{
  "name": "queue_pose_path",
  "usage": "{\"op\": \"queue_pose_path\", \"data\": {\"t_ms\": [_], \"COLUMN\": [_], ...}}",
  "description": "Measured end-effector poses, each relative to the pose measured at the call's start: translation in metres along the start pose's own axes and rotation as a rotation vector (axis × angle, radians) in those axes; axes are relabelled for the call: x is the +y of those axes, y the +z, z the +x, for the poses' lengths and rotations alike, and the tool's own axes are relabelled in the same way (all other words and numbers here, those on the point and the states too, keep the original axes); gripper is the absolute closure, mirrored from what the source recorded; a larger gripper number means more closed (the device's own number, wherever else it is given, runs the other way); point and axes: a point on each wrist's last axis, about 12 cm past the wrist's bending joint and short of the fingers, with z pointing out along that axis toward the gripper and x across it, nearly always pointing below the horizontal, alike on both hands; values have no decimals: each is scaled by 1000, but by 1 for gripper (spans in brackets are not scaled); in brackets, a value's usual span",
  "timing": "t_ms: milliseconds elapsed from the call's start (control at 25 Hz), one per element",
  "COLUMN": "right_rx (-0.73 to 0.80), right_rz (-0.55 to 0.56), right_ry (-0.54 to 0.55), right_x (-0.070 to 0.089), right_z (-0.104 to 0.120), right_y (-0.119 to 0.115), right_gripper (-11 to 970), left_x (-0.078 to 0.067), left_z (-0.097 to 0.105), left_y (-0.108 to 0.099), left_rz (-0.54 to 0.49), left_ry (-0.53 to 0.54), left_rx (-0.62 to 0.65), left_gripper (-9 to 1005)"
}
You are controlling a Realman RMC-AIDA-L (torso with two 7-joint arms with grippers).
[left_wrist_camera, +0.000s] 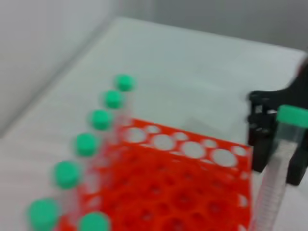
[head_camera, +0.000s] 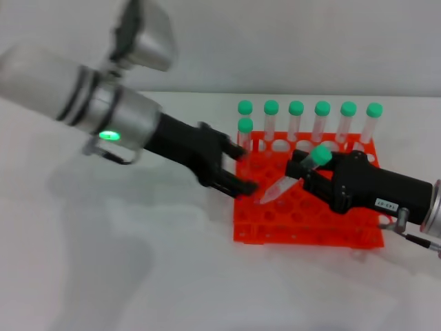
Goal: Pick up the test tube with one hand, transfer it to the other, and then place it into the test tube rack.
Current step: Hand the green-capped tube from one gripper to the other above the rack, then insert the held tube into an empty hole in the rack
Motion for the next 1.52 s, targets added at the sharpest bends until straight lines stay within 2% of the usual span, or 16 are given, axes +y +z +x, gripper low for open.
{"op": "queue_pose_path", "data": {"t_ms": [120, 200, 320, 360, 400, 440, 600, 800, 920, 1160, 1520], "right_rx": [0, 0, 3, 8, 13, 24, 43, 58, 70, 130, 171], "right_rz": [24, 31, 40, 46, 49, 57, 72, 107, 124, 162, 171], "right_ry": [-22, -36, -64, -71, -78, -94, -123, -162, -180, -205, -230], "right_x": [-4, -6, -11, -13, -15, -18, -23, -30, -33, -39, -39], "right_z": [-3, -5, -12, -14, -16, -20, -25, -32, -35, -31, -29], "right_y": [1, 3, 10, 14, 17, 24, 33, 39, 41, 44, 54], "right_gripper": [727, 724, 720, 718, 717, 716, 710, 703, 699, 690, 678], "left_x": [0, -3, -12, -21, -21, -25, -51, -90, -109, -133, -134], "left_z": [20, 40, 77, 102, 102, 113, 162, 212, 230, 250, 250], "left_y": [-25, -44, -65, -74, -74, -78, -93, -96, -93, -84, -81], "left_rz": [-67, -126, -222, -287, -287, -319, -468, -654, -749, -893, -901], "left_ry": [-60, -100, -171, -216, -216, -233, -281, -273, -264, -260, -256], "left_rx": [-114, -207, -332, -403, -403, -436, -581, -722, -773, -820, -824], "left_gripper": [308, 267, 201, 177, 152, 128, 103, 103, 103, 103, 103]}}
